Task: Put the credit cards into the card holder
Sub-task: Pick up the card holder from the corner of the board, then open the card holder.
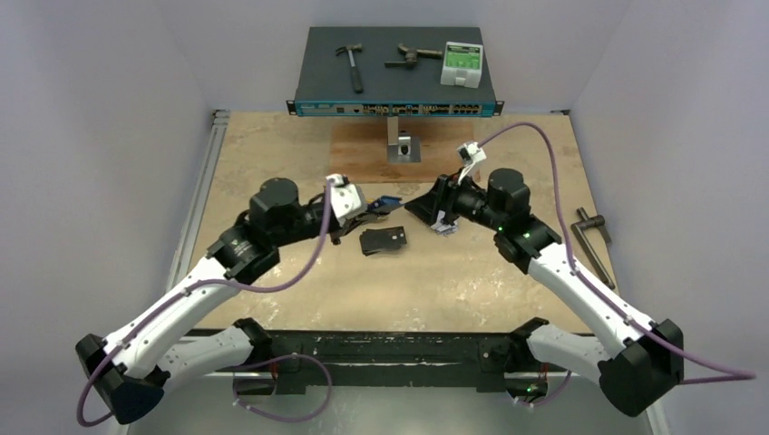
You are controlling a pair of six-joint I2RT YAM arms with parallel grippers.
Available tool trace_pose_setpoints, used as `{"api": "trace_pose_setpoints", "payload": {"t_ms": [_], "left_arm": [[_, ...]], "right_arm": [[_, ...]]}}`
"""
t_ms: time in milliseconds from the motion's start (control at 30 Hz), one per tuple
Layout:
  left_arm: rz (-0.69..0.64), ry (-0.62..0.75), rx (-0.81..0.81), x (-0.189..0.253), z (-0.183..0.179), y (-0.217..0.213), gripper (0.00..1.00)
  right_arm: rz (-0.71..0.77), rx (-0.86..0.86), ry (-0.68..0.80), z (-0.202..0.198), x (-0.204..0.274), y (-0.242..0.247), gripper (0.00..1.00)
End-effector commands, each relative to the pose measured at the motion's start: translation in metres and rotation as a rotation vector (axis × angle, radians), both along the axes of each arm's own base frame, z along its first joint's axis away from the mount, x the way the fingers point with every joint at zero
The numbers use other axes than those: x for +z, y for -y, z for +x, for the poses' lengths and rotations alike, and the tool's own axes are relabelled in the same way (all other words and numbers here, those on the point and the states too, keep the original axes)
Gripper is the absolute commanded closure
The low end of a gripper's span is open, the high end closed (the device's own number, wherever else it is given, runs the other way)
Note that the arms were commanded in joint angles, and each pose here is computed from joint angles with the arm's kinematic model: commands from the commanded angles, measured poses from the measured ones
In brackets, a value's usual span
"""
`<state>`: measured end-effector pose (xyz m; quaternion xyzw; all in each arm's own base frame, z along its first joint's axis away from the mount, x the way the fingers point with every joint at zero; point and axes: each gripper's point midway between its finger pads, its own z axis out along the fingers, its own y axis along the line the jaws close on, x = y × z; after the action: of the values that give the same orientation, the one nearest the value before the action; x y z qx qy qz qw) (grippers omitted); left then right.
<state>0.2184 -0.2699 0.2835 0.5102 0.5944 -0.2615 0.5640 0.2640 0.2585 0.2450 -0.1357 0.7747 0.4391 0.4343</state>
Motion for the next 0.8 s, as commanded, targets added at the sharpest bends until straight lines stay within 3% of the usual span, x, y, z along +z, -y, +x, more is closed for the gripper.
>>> {"api": "trace_pose_setpoints", "payload": {"t_ms": [0, 100, 267, 467, 767], "left_arm": [[-0.179, -0.315, 0.127, 0.04, -0.023, -0.015, 1.0], [-0.268, -0.426, 0.146, 0.066, -0.027, -0.022, 1.0], [-0.429, -0.609, 0.036, 0.111, -0.043, -0.02, 1.0], [-0.517, -0.677, -0.084, 0.148, -0.057, -0.015, 1.0], [-0.555, -0.669, -0.19, 0.175, -0.07, -0.012, 1.0]], "right_arm": [[-0.072, -0.046, 0.083, 0.003, 0.014, 0.024, 0.41], [0.036, 0.029, 0.255, -0.015, 0.064, 0.021, 0.38], [0.261, 0.262, 0.505, -0.07, 0.136, 0.009, 0.33], [0.402, 0.406, 0.611, -0.094, 0.19, 0.001, 0.31], [0.491, 0.509, 0.612, -0.099, 0.215, -0.03, 0.29]]}}
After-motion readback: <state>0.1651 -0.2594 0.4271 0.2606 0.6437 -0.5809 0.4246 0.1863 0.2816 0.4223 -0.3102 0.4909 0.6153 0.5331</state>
